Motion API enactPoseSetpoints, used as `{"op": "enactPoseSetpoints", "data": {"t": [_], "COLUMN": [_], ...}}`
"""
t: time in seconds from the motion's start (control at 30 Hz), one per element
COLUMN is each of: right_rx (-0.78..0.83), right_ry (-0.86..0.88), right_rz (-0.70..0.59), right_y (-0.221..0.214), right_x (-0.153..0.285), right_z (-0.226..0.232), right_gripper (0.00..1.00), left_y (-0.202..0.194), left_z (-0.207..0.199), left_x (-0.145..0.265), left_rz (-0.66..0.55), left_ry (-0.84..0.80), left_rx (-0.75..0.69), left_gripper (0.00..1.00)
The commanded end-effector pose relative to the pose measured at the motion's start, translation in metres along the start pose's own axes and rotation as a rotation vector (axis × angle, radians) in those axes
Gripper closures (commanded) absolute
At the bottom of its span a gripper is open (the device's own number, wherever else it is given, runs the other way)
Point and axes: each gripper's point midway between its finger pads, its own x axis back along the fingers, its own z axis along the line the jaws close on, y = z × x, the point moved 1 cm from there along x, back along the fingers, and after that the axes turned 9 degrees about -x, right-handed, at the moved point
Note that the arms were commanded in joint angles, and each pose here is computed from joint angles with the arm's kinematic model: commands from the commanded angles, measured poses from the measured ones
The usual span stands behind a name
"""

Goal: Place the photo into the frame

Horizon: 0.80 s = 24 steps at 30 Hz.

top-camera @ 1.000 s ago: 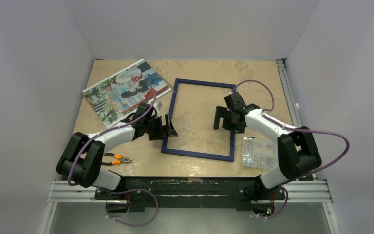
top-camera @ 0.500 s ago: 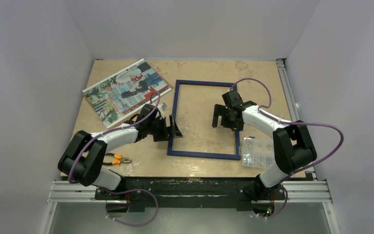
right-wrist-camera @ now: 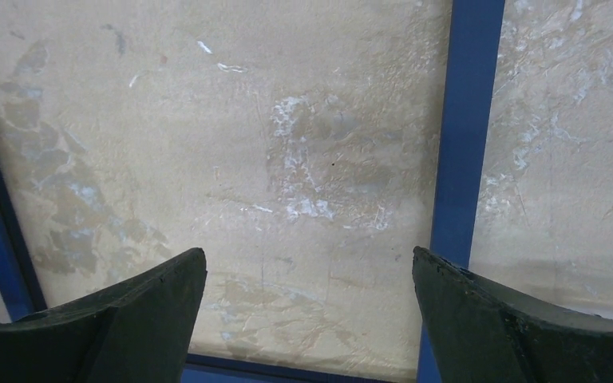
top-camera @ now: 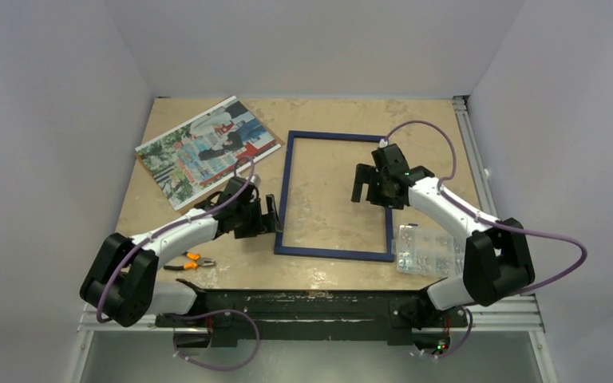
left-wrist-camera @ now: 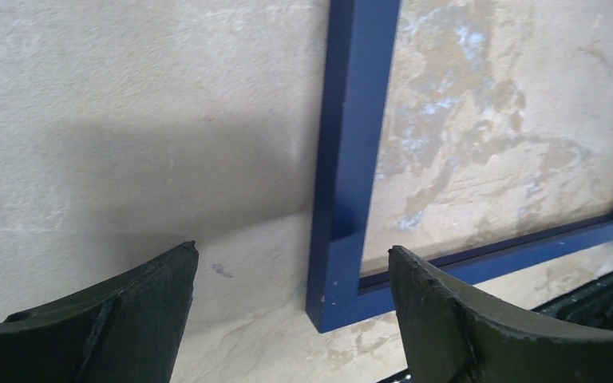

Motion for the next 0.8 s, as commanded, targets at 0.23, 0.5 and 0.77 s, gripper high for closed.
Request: {"op": "enactPoseSetpoints", "data": {"t": [0.23,0.5,0.77], "right_rx": [-0.053,-0.119,-0.16], "right_ry": [0.114,0.174,0.216], "right_rz": [-0.021,0.003,0.002], "right_y": [0.0,-0.01,-0.004], "right_x": [0.029,0.036,0.044], "right_z": [0.006,-0.005,-0.01], "right_gripper": [0.01,0.02,0.02], "left_y": [0.001,0.001,0.006], "left_z": [-0.004,-0.009,-0.013], "left_x": [-0.011,-0.025,-0.04], "left_rz": [0.043,0.093,0.113], "left_ry": [0.058,0.128,0.15], "left_rx": [-0.079,-0.137,-0.113], "left_gripper": [0.34,0.47,0.86]}}
